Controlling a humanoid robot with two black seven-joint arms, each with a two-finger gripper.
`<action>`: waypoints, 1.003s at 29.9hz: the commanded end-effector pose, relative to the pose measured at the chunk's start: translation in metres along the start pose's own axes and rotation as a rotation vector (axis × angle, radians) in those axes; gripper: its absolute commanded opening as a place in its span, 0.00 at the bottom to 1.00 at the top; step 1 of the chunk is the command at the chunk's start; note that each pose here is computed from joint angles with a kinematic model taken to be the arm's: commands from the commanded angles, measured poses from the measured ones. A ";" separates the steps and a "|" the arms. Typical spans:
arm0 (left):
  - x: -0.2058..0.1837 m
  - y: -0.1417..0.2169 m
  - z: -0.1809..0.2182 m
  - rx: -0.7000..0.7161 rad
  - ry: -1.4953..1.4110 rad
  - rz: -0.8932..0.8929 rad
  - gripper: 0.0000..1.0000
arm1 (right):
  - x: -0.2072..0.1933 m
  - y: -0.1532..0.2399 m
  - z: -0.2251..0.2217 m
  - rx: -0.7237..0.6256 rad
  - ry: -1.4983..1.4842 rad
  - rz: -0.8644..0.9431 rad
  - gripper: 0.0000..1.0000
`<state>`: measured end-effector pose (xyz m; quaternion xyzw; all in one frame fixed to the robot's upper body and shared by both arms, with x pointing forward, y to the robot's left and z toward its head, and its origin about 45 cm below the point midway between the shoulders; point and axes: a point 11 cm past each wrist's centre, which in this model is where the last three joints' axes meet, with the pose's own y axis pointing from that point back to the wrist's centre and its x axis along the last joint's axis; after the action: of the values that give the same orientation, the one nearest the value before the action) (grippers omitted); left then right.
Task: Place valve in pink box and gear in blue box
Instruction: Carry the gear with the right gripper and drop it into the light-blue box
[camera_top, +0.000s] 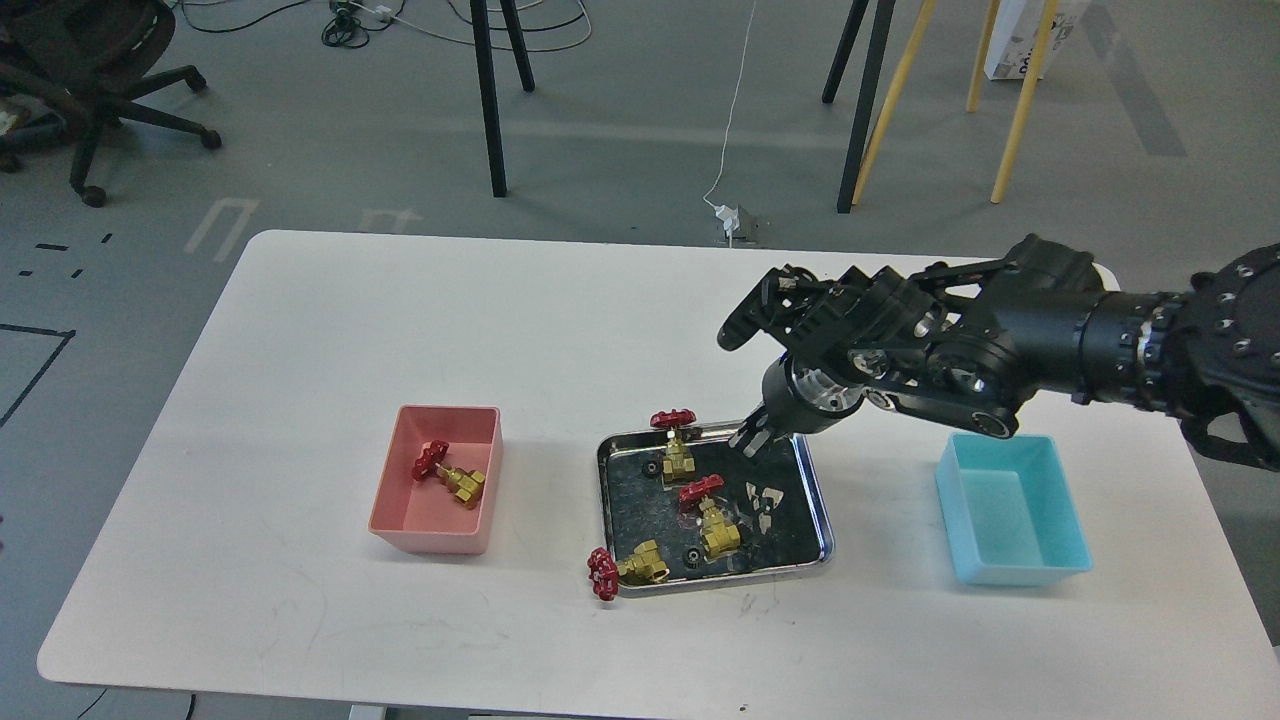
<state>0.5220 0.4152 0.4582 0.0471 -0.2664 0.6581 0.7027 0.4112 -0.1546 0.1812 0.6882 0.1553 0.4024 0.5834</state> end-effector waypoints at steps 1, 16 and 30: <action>-0.004 0.000 -0.002 0.003 0.002 -0.007 0.99 | -0.028 0.033 0.038 -0.025 -0.095 0.012 0.09; -0.023 -0.008 0.003 -0.012 0.019 -0.032 0.99 | -0.219 0.109 0.087 -0.086 -0.347 -0.119 0.20; -0.029 -0.006 -0.004 0.001 0.021 -0.052 0.99 | -0.173 0.104 0.087 -0.012 -0.516 0.110 0.87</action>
<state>0.5296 0.3908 0.4482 0.0435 -0.2600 0.6439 0.7183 0.3220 -0.3759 0.1963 0.7462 0.0165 0.2435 0.6193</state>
